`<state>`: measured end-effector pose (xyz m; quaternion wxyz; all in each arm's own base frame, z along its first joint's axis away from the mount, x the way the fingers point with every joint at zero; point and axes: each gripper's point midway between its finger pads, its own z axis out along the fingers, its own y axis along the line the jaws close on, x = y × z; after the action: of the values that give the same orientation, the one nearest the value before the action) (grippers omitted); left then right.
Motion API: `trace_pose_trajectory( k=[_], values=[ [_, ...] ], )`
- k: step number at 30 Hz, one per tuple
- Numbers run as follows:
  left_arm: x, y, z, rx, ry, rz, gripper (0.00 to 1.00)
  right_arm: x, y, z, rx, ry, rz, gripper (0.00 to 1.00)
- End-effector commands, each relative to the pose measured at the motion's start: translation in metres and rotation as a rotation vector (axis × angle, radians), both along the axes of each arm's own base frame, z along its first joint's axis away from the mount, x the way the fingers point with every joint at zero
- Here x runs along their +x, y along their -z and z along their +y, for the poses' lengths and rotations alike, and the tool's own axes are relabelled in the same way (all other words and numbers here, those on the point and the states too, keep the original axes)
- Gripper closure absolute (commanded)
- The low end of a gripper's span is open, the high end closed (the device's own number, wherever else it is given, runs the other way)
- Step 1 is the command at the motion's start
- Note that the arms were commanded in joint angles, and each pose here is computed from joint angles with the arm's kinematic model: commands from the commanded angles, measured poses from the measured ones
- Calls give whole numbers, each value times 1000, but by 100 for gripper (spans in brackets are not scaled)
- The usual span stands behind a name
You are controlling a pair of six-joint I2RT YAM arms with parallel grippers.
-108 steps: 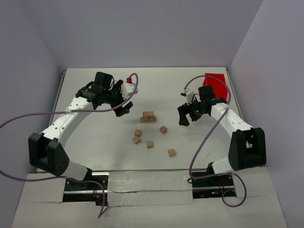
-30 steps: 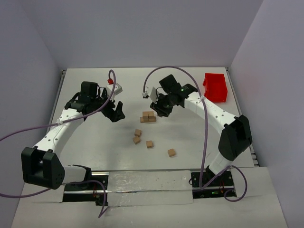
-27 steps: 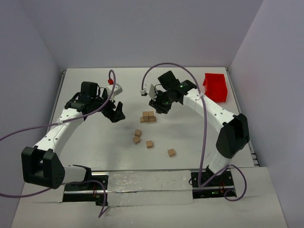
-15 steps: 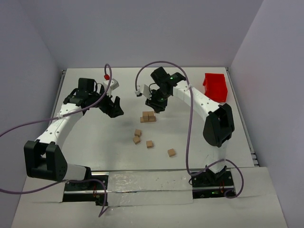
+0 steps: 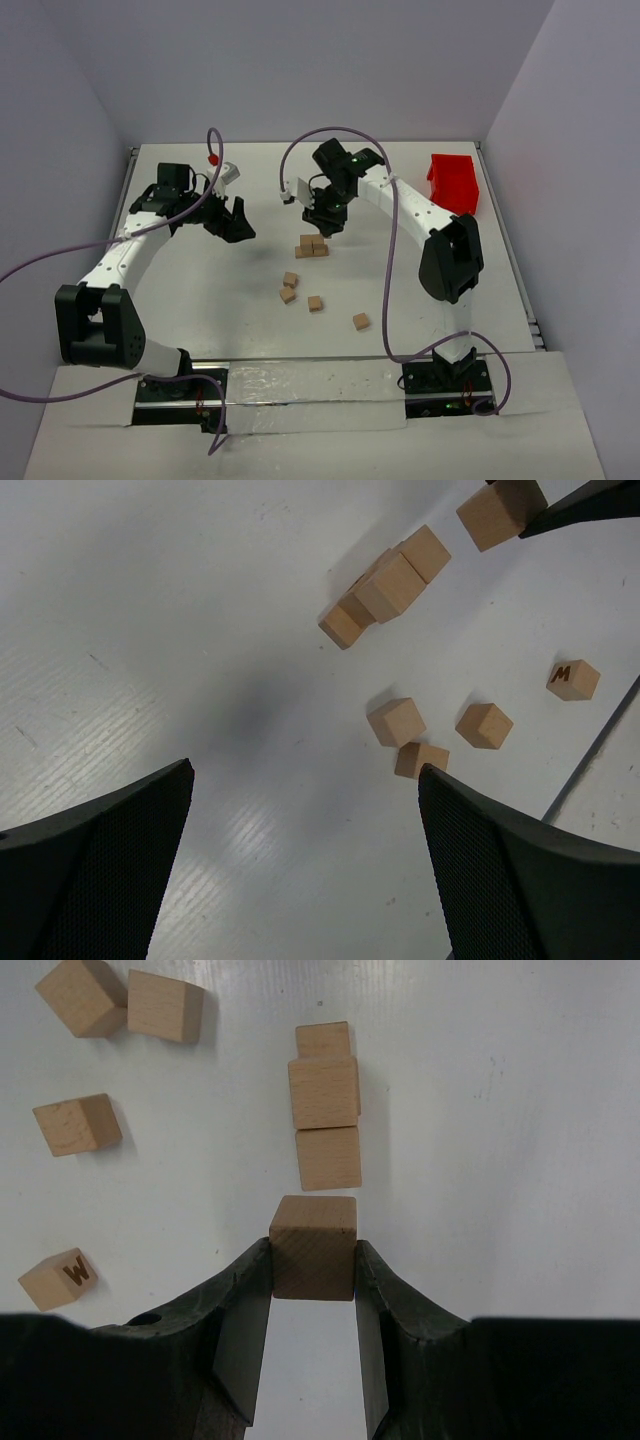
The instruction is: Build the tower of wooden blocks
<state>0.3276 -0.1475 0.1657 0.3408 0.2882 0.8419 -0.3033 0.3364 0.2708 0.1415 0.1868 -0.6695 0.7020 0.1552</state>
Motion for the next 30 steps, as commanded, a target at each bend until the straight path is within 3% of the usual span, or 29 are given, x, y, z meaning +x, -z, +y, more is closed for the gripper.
trace_pose_trajectory(
  k=[1, 30],
  values=[
    [12, -22, -6, -56, 19, -67, 1, 2, -8, 10, 39, -42, -6, 89],
    [15, -6, -2, -58, 2, -45, 1, 6, 11, 27, 10, -82, -15, 83]
  ],
)
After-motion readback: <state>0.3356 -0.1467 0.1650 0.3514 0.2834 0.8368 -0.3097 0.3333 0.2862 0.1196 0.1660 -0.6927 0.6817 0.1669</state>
